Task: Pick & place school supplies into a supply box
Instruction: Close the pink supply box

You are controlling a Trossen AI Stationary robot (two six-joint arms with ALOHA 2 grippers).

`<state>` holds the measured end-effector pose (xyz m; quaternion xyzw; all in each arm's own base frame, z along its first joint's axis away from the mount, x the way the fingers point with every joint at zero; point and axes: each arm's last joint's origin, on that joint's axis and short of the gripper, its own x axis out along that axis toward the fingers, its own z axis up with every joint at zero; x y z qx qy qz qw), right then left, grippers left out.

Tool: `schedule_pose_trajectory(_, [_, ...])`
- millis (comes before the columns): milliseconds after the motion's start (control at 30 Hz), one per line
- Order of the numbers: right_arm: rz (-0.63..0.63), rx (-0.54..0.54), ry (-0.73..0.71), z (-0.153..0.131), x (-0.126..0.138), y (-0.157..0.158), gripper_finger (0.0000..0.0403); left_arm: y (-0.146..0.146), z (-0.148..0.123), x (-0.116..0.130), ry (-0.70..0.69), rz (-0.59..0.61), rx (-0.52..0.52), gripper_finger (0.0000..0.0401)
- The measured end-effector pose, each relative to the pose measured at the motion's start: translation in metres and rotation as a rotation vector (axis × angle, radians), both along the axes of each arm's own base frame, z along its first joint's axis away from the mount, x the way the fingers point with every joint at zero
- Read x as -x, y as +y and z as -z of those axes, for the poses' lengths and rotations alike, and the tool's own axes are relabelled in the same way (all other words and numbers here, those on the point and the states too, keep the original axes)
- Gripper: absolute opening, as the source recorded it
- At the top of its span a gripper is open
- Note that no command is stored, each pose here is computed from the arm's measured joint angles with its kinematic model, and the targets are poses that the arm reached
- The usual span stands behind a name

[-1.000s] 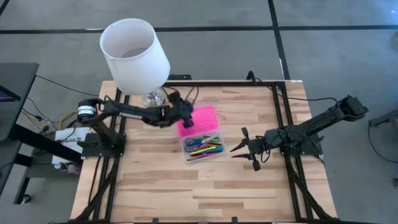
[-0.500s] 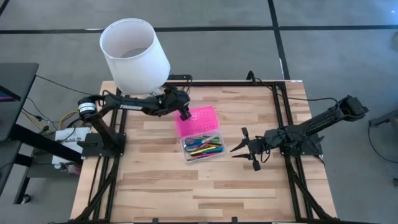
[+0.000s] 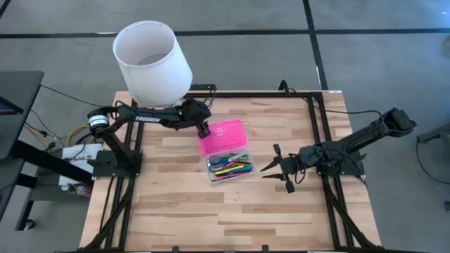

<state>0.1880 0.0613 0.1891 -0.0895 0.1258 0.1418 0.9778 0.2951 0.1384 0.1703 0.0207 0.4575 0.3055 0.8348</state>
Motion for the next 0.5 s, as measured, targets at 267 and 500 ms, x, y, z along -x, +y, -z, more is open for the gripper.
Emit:
schedule_pose_trajectory(267, [0.0,0.0,0.0,0.0,0.0,0.0,0.01,-0.0024,0.0037,0.0041,0.044,0.012,0.052,0.0208])
schedule_pose_trajectory(500, [0.0,0.0,0.0,-0.0001,0.0,0.0,0.01,-0.005,0.0058,0.0054,0.051,0.049,0.114,0.0208])
